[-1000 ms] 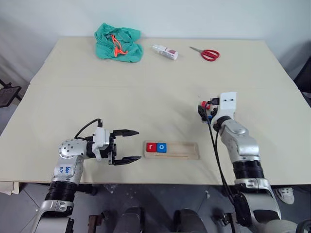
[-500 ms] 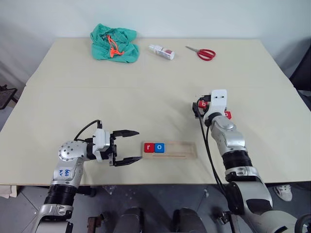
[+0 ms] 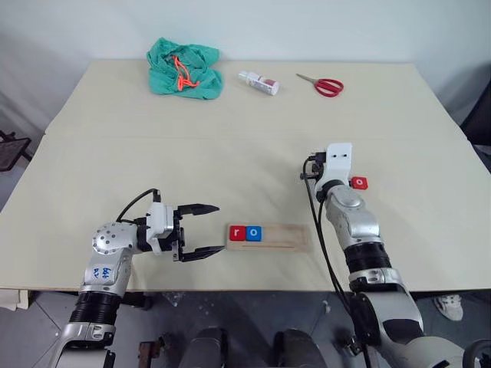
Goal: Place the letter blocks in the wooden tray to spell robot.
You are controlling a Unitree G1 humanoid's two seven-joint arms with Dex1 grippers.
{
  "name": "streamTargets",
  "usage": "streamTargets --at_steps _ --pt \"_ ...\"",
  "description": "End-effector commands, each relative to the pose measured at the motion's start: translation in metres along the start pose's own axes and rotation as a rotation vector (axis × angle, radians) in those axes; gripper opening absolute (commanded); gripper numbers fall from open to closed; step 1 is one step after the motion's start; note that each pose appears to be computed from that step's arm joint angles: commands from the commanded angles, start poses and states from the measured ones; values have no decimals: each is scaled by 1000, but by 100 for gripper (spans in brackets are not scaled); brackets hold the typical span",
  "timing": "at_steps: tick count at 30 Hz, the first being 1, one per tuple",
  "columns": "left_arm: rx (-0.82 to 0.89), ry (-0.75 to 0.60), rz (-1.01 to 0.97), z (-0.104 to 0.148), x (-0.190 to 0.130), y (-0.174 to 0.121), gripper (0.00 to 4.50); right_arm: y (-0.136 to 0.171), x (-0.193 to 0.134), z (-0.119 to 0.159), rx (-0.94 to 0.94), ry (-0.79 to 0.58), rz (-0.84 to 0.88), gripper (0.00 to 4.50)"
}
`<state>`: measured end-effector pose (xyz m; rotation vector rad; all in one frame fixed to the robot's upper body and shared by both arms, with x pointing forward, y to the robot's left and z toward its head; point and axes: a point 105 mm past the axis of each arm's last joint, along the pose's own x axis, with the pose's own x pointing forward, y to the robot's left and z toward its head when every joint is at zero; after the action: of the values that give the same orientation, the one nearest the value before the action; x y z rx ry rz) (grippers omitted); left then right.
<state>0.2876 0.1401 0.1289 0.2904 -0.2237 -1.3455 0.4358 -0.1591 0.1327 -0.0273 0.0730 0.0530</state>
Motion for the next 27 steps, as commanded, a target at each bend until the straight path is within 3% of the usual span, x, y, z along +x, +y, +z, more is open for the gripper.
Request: streamTargets --at_steps 1,10,11,13,16,24,27 --pt "33 -21 -14 9 -2 1 450 1 -14 29 9 -92 49 2" --pt "25 -17 -32 6 0 6 450 -9 -46 45 -15 -132 118 2" --pt "25 -19 -33 6 0 7 450 -8 -47 45 -2 -120 132 19" --pt "27 -21 -34 5 1 7 450 -9 -48 49 3 -132 130 60" --pt "29 -24 -34 5 2 8 450 -15 -47 51 -10 -130 106 158" --pt "31 -31 -28 5 4 8 450 -25 -37 32 -61 -40 69 445" --pt "31 -30 -23 5 3 8 450 -26 -35 25 -78 -17 64 449"
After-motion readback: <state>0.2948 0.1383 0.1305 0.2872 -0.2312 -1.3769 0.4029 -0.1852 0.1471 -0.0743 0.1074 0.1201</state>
